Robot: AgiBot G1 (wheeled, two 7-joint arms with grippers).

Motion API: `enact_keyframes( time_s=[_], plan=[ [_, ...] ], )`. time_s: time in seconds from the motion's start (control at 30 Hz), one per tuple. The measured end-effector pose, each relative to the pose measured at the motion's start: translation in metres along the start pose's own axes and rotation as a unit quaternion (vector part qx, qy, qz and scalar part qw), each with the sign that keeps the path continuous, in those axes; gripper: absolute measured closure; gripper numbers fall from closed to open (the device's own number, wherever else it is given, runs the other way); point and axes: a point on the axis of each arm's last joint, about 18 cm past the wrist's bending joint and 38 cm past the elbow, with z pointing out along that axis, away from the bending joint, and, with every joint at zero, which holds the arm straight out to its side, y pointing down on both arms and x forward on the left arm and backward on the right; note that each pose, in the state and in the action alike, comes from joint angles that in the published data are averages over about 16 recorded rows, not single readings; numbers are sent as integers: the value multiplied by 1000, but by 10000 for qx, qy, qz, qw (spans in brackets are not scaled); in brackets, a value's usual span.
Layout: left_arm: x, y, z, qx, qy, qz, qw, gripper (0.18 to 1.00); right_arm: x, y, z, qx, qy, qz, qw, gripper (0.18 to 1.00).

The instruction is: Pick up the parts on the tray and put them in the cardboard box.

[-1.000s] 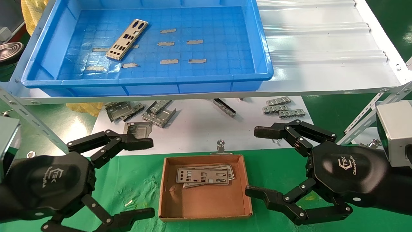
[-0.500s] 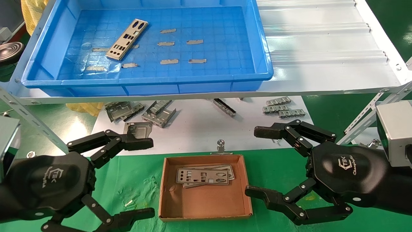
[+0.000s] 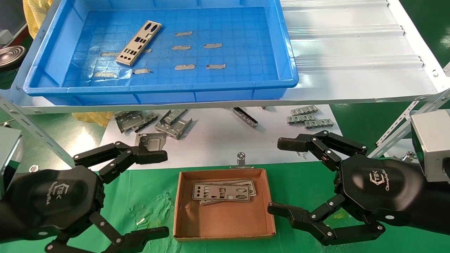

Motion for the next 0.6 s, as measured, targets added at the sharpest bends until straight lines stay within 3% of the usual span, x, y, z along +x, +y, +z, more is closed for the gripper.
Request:
enact_keyframes(
  time_s=[0.6],
  plan=[
    [0,0,0,0,0,0,10000,184,0,0,0,0,0,0,10000,179]
  ],
)
